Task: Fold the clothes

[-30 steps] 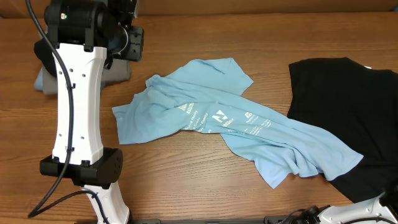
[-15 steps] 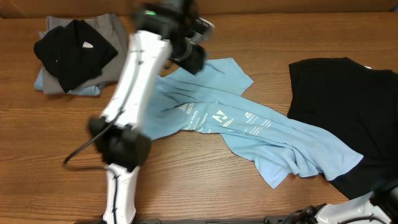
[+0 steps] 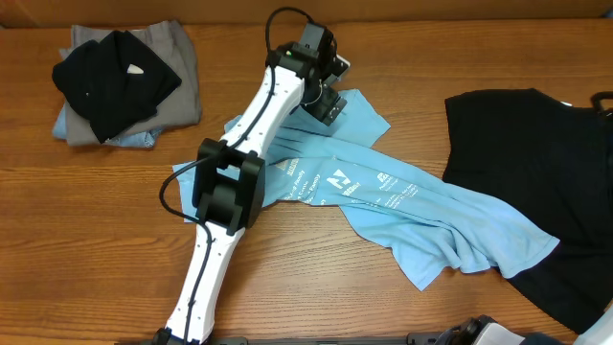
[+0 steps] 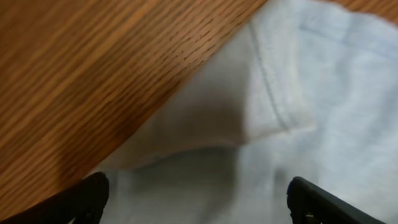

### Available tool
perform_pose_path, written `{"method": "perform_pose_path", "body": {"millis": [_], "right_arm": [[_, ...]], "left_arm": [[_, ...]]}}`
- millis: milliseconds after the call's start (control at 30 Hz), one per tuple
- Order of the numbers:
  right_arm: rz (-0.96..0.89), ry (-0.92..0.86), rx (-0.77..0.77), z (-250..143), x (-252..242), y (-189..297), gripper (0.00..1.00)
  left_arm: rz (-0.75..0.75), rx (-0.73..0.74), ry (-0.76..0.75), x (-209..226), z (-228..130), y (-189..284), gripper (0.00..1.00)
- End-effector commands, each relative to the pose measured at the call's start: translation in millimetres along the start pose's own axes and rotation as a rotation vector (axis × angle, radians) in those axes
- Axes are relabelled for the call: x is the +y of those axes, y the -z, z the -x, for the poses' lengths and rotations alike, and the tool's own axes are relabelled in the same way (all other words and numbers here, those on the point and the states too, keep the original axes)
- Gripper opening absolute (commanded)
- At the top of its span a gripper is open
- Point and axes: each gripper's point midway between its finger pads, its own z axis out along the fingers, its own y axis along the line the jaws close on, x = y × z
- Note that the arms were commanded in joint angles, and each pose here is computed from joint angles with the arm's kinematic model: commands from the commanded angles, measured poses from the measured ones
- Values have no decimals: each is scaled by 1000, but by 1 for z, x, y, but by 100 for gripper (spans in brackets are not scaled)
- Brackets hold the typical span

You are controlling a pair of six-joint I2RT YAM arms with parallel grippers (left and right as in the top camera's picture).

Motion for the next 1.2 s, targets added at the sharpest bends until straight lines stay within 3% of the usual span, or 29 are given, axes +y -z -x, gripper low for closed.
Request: {"method": "perform_pose_path", "body": {"millis": [0,100,167,200,233,433,533,733,1167], "right_arm": [[-5,13,28,-7,2,2,41],[-32,21,49,-13,-4,2,41],[-67,13,50,-15,-11,2,41],[-91,8,48,-15,-16,2,41],[-105,4,49,-16,-19,1,41],[-202,-60,102,-26,-51,-18,41],[-280,-130,177,-46,-85,-40,40],[-372,-221,302,-89,-142,-81,40],[-639,-492,371,-192,-246,-113,41]], "left_arm": [[14,42,-14,6,-14,-27,89],[12,66,-8,7,-22,-39,62],[29,78,-2,12,-26,-42,32],[58,85,22,18,-27,-42,10],[88,87,49,25,-28,-41,4],[228,28,156,70,-8,20,4],[379,-40,266,117,3,89,4],[661,-82,435,200,-22,182,4],[711,-95,782,251,-78,214,4]]}}
